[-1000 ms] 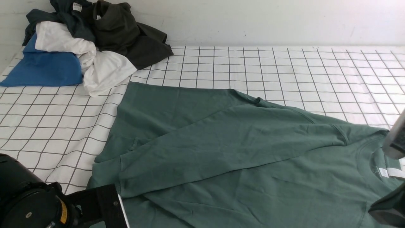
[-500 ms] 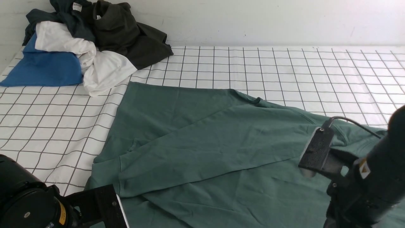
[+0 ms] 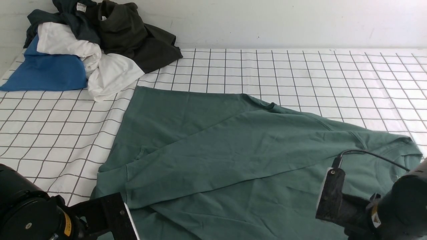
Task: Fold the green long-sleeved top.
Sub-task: Use both arms simultaneously to clamp the lower edge of the clothing fabric
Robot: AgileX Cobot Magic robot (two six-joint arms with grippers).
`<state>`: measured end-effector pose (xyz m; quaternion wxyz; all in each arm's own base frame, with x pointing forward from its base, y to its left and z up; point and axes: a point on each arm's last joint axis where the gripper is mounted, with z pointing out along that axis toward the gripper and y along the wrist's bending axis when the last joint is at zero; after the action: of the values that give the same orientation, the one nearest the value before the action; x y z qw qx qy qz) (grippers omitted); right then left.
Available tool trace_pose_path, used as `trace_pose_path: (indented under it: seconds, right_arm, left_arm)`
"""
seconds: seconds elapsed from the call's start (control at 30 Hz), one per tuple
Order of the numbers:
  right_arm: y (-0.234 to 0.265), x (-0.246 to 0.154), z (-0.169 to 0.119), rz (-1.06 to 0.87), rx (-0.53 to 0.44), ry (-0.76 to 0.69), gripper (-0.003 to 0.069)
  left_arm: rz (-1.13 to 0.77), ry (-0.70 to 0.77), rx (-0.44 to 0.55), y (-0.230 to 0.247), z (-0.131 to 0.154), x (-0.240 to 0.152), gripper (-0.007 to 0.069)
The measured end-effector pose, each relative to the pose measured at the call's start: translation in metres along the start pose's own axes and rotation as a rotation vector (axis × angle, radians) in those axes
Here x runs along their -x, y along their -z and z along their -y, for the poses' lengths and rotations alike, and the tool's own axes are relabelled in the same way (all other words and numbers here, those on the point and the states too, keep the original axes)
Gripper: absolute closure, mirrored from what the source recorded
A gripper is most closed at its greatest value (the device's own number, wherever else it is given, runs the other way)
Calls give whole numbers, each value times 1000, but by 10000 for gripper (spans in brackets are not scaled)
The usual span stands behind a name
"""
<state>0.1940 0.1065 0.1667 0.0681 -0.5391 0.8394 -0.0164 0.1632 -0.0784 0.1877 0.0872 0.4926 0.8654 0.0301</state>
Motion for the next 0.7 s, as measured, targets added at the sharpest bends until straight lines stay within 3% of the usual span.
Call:
trace_pose_path:
  seconds: [0.17, 0.4, 0.7]
  right_arm:
    - [-12, 2, 1, -28, 19, 16, 197]
    - [-12, -2, 0, -64, 36, 60, 257]
    - [-4, -3, 2, -51, -7, 107, 307]
  left_arm:
    - [1, 0, 0, 0, 0, 0, 612]
    - [2, 0, 1, 0, 0, 0, 612]
    - [2, -3, 5, 0, 0, 0, 612]
